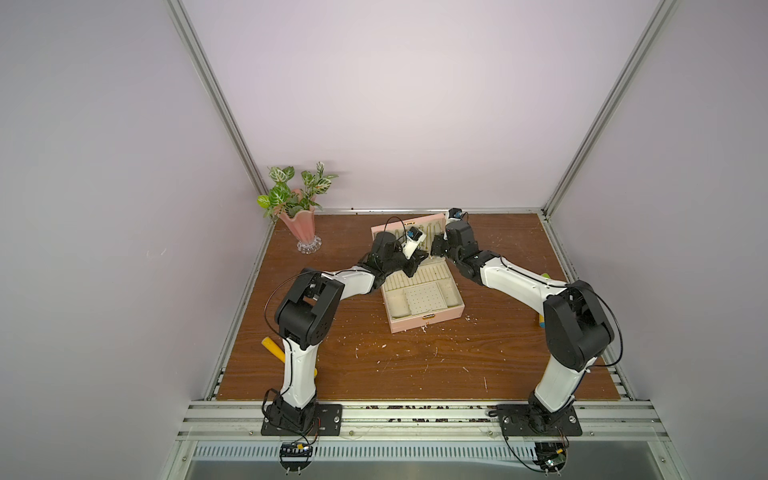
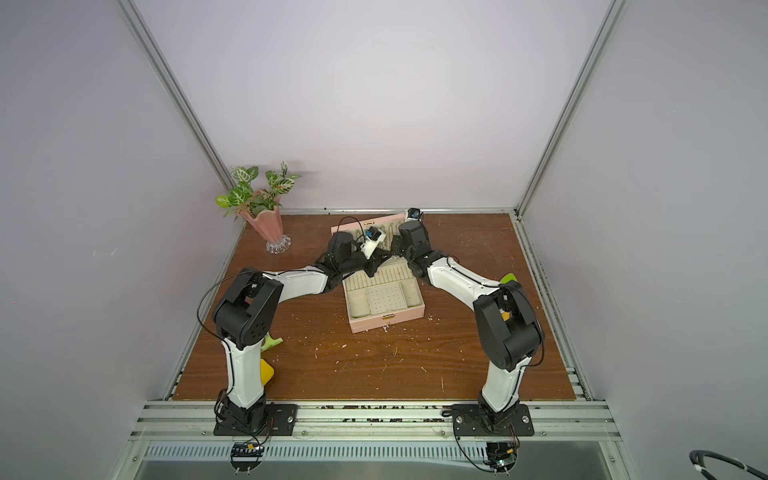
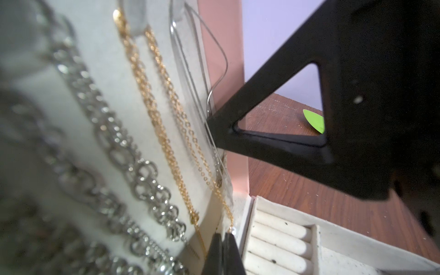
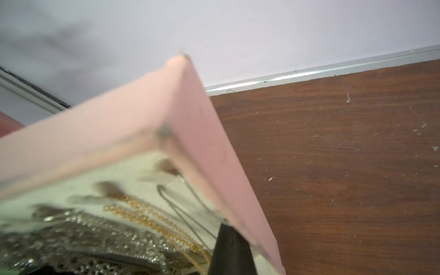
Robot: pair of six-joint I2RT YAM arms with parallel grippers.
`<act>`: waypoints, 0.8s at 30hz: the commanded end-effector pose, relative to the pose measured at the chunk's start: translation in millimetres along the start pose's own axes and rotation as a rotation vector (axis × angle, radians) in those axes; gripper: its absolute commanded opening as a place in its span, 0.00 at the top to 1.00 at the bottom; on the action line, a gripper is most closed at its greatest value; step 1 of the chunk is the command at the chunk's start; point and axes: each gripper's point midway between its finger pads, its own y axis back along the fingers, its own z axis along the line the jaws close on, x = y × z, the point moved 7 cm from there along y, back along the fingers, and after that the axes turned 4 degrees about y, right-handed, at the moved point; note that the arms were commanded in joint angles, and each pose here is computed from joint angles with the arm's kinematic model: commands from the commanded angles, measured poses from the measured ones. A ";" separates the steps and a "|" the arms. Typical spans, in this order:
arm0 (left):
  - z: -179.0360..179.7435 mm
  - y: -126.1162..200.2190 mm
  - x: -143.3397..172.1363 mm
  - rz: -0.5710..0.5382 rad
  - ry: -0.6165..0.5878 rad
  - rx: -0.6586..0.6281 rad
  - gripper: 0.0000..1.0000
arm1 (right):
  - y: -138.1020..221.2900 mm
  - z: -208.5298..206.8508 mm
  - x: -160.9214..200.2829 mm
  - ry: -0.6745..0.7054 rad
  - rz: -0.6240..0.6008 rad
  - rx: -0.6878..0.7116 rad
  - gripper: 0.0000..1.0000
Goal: Put jewelry chain into jewelry box
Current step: Adjust the necklace in the storage slot, then reset both arms
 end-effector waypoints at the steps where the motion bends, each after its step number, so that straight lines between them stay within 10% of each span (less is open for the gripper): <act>1: -0.6 1.2 -19.9 -0.073 -0.031 0.041 0.98 | 8.1 -1.4 -7.7 -0.019 -0.023 -0.012 0.95; 10: 3.3 2.9 -24.2 -0.090 -0.011 -0.004 0.92 | 37.3 -6.4 -12.3 -0.028 -0.048 -0.032 0.73; 24: -26.2 32.5 -45.1 -0.120 -0.072 0.105 0.54 | 115.0 -56.5 0.2 -0.045 -0.185 -0.019 0.46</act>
